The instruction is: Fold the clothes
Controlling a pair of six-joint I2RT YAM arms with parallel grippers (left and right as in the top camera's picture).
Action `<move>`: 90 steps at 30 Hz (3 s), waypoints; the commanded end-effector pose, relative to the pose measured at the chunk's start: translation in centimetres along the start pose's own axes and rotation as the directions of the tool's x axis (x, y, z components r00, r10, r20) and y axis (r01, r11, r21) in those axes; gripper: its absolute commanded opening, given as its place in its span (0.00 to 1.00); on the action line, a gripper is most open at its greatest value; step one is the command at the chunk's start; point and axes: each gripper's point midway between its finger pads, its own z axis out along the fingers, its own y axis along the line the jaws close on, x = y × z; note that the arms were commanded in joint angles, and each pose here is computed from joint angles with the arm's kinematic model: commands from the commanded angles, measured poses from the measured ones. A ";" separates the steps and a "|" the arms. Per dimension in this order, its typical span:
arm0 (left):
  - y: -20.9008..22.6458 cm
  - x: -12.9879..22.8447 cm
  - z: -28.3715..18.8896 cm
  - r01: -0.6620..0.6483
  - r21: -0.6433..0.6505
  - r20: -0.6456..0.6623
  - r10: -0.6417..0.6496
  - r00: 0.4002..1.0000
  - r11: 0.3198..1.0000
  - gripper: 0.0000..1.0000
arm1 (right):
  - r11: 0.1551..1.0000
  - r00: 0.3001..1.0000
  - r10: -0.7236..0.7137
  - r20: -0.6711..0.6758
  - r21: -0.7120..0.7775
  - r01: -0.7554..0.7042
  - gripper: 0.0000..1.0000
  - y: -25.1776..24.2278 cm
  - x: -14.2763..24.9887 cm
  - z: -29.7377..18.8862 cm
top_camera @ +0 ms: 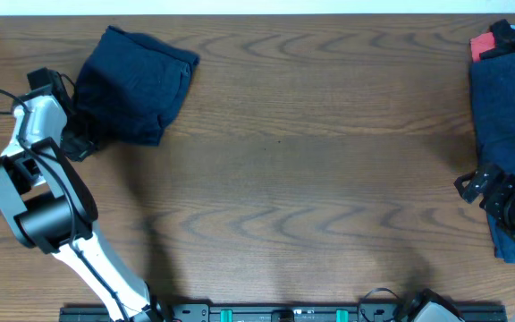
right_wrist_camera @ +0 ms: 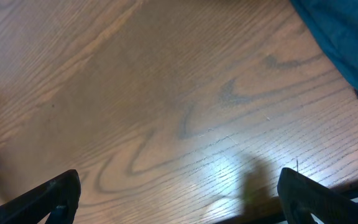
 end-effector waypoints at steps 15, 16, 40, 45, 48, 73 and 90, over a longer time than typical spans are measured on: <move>-7.3 -0.4 5.0 0.057 0.210 0.012 -0.060 0.998 0.976 0.06 | 1.000 1.000 -0.017 0.006 0.007 0.017 0.99 -0.1 -0.2 -0.2; -7.8 -0.4 5.2 0.069 0.216 0.013 -0.074 0.997 0.974 0.06 | 1.000 1.000 -0.017 0.006 0.007 0.017 0.99 -0.1 -0.2 -0.2; -15.8 3.5 6.9 0.134 0.327 -0.044 -0.127 0.991 0.935 0.06 | 1.000 1.000 -0.012 -0.007 0.012 0.012 0.99 -0.2 0.2 -0.2; -16.9 4.6 6.9 0.048 0.330 -0.029 -0.041 0.999 0.943 0.06 | 1.000 1.000 -0.012 -0.007 0.012 0.012 0.99 -0.2 0.2 -0.2; -16.8 4.5 6.8 0.031 0.327 -0.021 -0.026 0.999 0.944 0.06 | 1.000 1.000 -0.012 -0.007 0.012 0.012 0.99 -0.2 0.2 -0.2; -21.5 4.0 -12.9 -0.620 0.251 0.488 0.457 0.744 0.743 0.06 | 1.000 1.000 -0.016 0.003 0.010 0.016 0.99 -0.1 -0.1 -0.2; -32.7 8.5 -4.1 -0.892 0.090 0.666 0.639 0.384 0.442 0.06 | 1.000 1.000 -0.007 -0.022 0.012 0.007 0.99 -0.2 0.5 -0.2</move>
